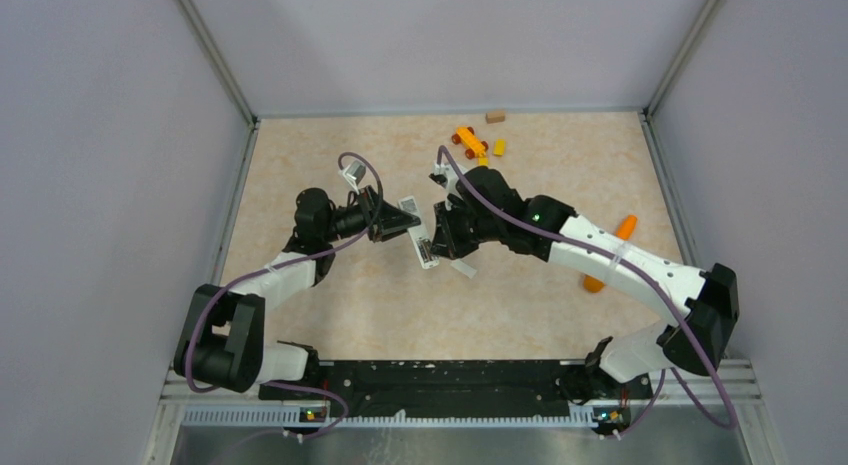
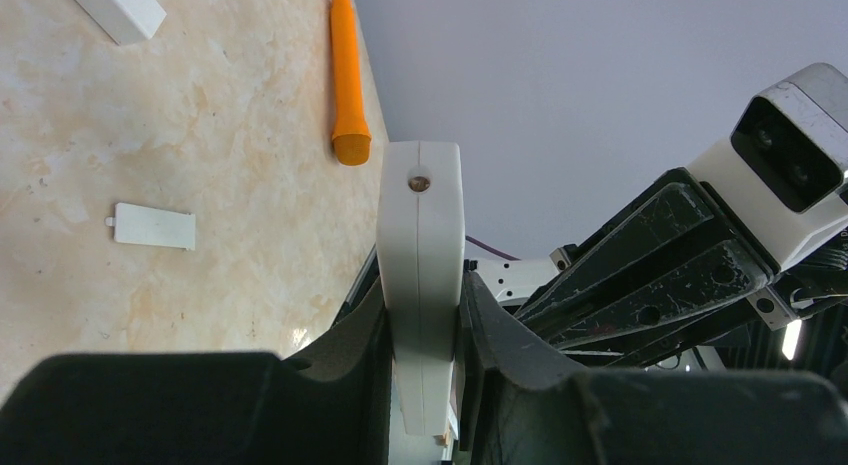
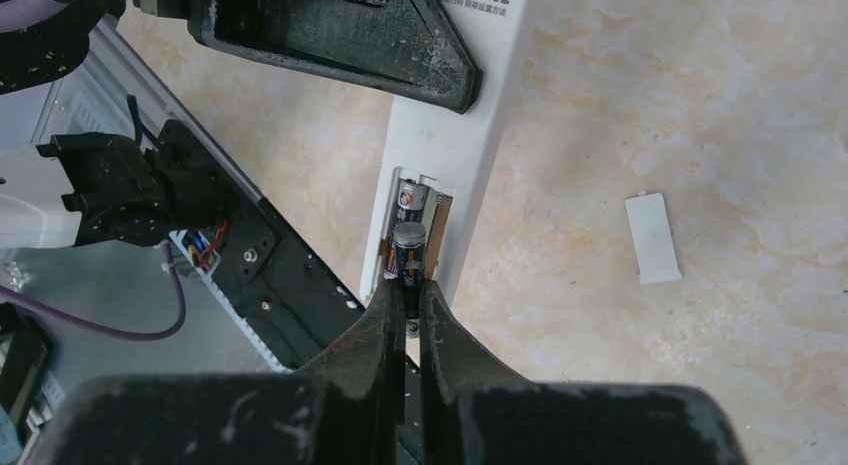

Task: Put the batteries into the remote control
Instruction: Load the battery into the remote control.

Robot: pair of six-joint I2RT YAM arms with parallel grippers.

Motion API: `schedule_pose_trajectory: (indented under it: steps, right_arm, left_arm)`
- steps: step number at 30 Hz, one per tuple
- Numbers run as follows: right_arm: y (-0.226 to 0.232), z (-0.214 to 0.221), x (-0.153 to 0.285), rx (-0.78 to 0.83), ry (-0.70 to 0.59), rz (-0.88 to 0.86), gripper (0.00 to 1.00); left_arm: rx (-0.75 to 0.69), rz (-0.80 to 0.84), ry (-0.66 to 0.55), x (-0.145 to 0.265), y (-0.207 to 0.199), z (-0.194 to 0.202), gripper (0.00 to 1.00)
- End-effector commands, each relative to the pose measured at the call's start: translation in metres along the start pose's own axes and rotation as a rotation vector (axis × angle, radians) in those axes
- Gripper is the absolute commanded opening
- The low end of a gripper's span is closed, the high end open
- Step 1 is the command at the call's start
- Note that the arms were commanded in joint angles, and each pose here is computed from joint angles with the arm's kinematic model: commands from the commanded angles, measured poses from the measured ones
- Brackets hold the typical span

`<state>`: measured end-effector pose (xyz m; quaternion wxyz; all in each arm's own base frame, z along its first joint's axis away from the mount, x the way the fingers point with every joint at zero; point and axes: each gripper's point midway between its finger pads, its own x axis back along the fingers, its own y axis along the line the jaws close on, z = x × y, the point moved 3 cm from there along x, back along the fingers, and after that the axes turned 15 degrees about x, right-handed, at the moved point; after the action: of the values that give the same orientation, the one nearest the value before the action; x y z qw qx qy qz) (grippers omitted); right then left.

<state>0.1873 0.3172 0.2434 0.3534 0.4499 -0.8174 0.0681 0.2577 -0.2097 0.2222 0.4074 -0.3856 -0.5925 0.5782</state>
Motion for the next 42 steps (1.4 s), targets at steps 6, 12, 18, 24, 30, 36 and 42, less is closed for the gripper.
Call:
schedule_pose_trajectory:
  steps: [6, 12, 18, 24, 30, 36, 42]
  right_arm:
    - [0.007, -0.013, -0.001, -0.005, 0.002, -0.005, 0.0]
    - [0.007, -0.01, -0.004, -0.027, 0.028, -0.006, 0.0]
    - [0.007, -0.005, -0.008, -0.048, 0.059, -0.003, 0.08]
    - [0.008, -0.009, -0.005, -0.058, 0.048, 0.002, 0.15]
    - [0.002, -0.014, -0.003, -0.072, 0.031, 0.046, 0.18]
    - [-0.003, -0.019, -0.001, -0.084, 0.019, 0.088, 0.21]
    - [-0.002, -0.03, 0.009, -0.096, -0.039, 0.091, 0.31]
  left_arm:
    - [-0.065, 0.05, -0.001, -0.001, -0.016, 0.0, 0.0]
    - [-0.069, 0.052, -0.013, -0.001, -0.017, -0.002, 0.0]
    - [-0.07, 0.054, -0.016, -0.001, -0.018, -0.002, 0.0]
    - [-0.071, 0.054, -0.016, -0.001, -0.018, -0.002, 0.0]
    - [-0.068, 0.055, -0.01, -0.001, -0.019, -0.001, 0.0]
    - [-0.066, 0.058, -0.008, 0.0, -0.021, 0.0, 0.0]
    - [-0.048, 0.063, -0.009, 0.0, -0.023, 0.0, 0.0]
